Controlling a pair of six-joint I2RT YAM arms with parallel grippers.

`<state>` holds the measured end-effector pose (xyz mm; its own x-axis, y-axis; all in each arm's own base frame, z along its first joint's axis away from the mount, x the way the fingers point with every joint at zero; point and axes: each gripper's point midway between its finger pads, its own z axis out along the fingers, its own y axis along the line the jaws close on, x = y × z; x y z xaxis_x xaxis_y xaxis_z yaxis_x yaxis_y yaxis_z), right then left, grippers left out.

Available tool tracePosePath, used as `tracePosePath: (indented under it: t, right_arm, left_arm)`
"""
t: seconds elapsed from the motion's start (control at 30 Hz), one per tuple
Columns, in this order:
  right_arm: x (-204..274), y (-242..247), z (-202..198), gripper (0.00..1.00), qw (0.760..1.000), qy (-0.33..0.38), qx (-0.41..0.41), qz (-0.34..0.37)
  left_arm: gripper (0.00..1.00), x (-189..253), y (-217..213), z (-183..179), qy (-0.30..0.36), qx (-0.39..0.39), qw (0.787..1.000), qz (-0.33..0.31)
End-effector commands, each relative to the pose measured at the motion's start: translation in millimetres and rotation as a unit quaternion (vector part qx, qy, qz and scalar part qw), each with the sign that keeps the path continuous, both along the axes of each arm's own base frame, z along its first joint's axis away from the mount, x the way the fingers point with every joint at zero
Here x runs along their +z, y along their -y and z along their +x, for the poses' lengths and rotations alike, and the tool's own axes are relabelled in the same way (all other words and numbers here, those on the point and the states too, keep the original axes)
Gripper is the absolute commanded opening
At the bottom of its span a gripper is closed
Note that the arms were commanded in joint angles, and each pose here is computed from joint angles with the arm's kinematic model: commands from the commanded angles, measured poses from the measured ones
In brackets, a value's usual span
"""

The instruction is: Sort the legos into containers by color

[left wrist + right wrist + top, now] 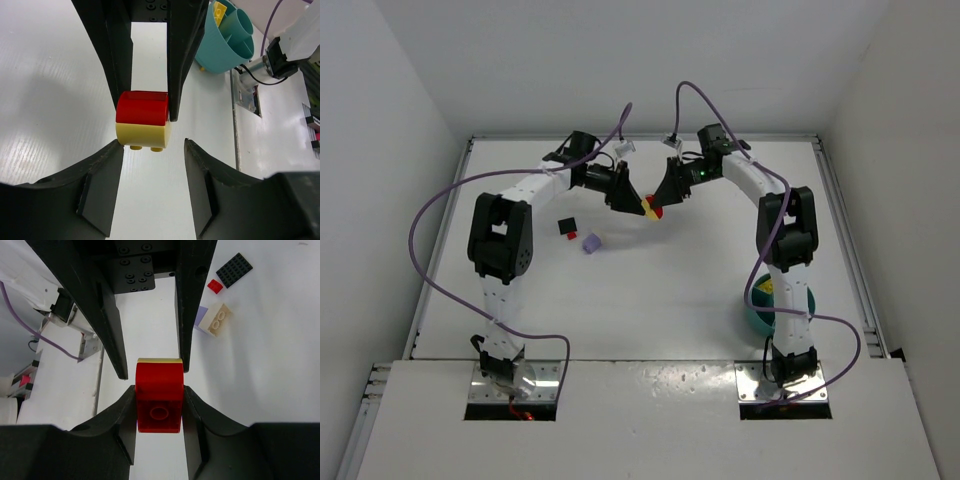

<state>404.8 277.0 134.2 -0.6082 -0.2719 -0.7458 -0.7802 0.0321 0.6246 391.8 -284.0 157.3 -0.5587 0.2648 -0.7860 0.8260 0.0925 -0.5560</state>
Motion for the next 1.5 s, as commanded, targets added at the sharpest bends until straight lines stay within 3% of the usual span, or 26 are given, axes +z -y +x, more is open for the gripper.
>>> tracePosePath:
  t: [0.0,0.33,0.53,0.6,0.83,1.0,1.17,1.33,1.47]
  right_arm:
    - [44.0,-3.1,2.2,0.0,0.997,0.061,0.011,0.037]
    - [42.4,-2.8,-1.2,0.0,0.998,0.051,0.013,0.039]
    - [42.4,-2.8,-1.2,0.0,0.998,0.051,0.013,0.039]
    - [39.8,-2.4,-2.5,0.0,0.998,0.047,0.013,0.038]
    - [39.8,-2.4,-2.5,0.0,0.998,0.047,0.013,0.038]
    - [41.5,6.0,6.6,0.0,0.998,0.055,-0.004,0.029]
    - [44.5,37.6,26.0,0.0,0.997,0.06,-0.05,0.022]
    - [45.1,68.9,40.1,0.0,0.993,0.07,-0.095,0.0]
    - [36.8,101.9,45.8,0.0,0.988,0.062,-0.14,-0.026]
  left_arm:
    - [0.57,32.4,1.4,-3.4,0.052,-0.013,0.998,-0.021]
    - [0.57,32.0,7.4,6.1,0.062,-0.011,0.998,-0.017]
    - [0.5,34.5,13.5,12.6,0.069,-0.01,0.997,-0.018]
    - [0.45,34.5,17.2,9.8,0.068,-0.015,0.997,-0.018]
    - [0.11,32.2,17.2,9.7,0.068,-0.015,0.997,-0.018]
    - [0.0,23.1,13.6,4.2,0.063,-0.01,0.998,-0.006]
    - [0.0,11.3,4.3,-0.9,0.062,0.001,0.998,0.011]
    - [0.0,-13.7,-11.6,4.6,0.08,0.031,0.994,0.067]
    - [0.0,-3.7,-11.1,8.1,0.085,0.038,0.993,0.066]
